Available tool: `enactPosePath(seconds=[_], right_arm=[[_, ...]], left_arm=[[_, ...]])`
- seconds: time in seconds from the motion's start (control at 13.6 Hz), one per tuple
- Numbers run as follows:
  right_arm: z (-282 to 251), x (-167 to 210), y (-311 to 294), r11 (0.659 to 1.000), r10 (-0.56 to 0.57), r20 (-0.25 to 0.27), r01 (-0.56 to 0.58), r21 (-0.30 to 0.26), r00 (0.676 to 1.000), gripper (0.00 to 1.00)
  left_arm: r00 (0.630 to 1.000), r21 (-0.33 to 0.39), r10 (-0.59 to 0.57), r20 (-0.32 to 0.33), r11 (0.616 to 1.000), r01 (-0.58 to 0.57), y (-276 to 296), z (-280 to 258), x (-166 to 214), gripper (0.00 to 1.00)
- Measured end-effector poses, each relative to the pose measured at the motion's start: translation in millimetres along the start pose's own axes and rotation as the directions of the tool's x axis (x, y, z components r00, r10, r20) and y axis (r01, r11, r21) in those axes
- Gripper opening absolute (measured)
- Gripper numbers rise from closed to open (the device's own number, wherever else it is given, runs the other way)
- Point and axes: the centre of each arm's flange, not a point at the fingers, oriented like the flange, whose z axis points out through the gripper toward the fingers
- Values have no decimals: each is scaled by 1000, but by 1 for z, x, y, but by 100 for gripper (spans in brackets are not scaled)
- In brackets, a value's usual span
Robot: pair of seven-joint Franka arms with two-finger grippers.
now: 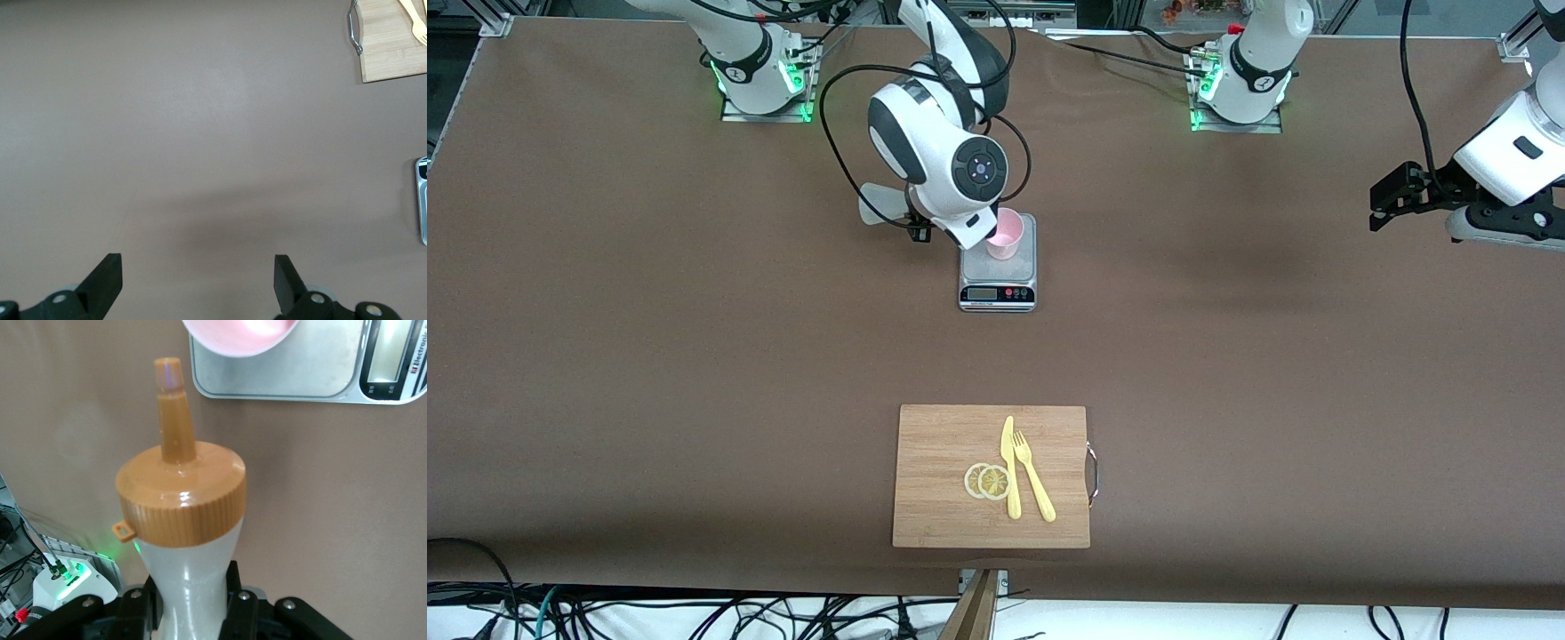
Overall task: Add sauce to pink cup with both arms
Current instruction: 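Tilt the bottle nozzle into the pink cup with the right gripper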
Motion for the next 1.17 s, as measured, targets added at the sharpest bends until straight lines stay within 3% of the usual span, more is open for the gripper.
enactPosePath(seconds=[0.88, 1.17], right_arm=[[12, 27, 15, 995, 95, 51, -96, 11, 994, 38], [17, 35, 10, 991, 134, 106, -132, -30, 985, 38]], left_arm=[[1000, 0, -1, 2, 1000, 1, 0, 1, 0, 100], [1000, 0, -1, 2, 1000, 1, 0, 1, 0, 100]])
